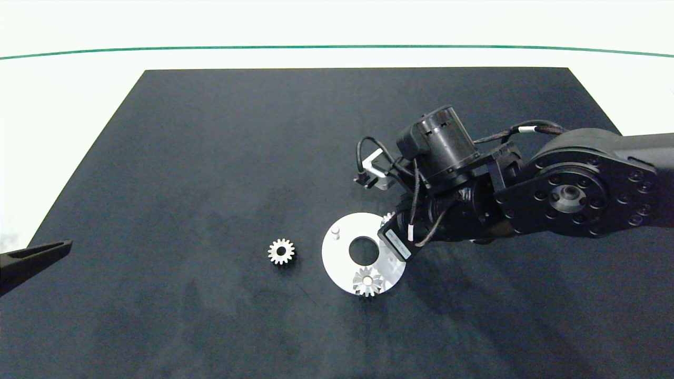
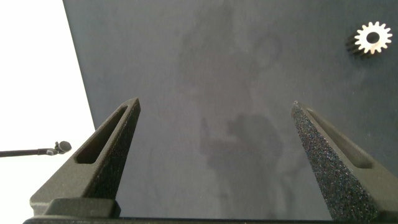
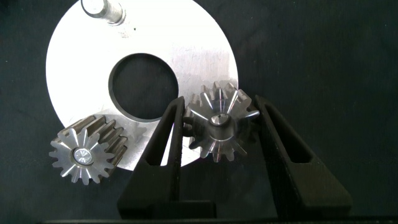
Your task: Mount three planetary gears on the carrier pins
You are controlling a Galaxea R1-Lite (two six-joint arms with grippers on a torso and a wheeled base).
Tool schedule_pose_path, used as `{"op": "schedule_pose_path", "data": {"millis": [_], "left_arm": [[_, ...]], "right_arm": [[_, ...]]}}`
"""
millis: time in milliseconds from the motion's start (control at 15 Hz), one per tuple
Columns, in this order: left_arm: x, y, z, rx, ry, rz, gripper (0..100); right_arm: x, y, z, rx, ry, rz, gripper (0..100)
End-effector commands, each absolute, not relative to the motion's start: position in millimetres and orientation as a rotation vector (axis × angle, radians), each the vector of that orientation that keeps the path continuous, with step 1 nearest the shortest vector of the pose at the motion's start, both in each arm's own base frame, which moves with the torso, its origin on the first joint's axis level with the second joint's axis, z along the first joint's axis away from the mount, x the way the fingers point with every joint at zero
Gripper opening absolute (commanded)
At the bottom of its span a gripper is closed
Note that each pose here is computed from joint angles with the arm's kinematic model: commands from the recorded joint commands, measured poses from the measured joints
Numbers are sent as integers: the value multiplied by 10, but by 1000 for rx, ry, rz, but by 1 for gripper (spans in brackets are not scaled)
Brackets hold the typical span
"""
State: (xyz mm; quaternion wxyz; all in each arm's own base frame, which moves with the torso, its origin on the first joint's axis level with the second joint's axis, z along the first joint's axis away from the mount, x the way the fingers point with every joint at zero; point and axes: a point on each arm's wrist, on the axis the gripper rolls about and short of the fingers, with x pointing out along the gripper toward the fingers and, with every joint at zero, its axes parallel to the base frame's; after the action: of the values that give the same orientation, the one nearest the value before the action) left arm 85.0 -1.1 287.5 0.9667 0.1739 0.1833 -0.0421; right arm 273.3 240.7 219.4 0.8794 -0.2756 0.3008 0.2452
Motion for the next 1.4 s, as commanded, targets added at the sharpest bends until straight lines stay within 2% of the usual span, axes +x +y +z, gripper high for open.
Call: {"op": "schedule_pose_path", "data": {"millis": [67,733,867,933,1067,1200,1333,1400], "left_arm": [[850,-11,2873,354,373,-86,100],[854,-11,2872,354,375,-86,100],[859,-11,2867,355,378,-87,100],[864,-11,2861,357,381,-88,100],[864,-11,2861,357,381,-88,100],[883,-13,2852,357,388,-91,100],[908,-19,2793,360,413,-102,100],[922,-21,2756,362,426,-103,100]], "right_arm": [[2744,2418,2184,-577,626,509,100],[2705,2384,2236,-563,614,513,100],[2397,2116,2664,-503,514,509,100],[2307,1953,2754,-490,500,490,100],[2078,1361,2765,-455,528,376,100],[1693,820,2513,-425,599,274,100],[1573,548,2475,-354,596,237,100],[1551,506,2419,-349,614,230,100]]}}
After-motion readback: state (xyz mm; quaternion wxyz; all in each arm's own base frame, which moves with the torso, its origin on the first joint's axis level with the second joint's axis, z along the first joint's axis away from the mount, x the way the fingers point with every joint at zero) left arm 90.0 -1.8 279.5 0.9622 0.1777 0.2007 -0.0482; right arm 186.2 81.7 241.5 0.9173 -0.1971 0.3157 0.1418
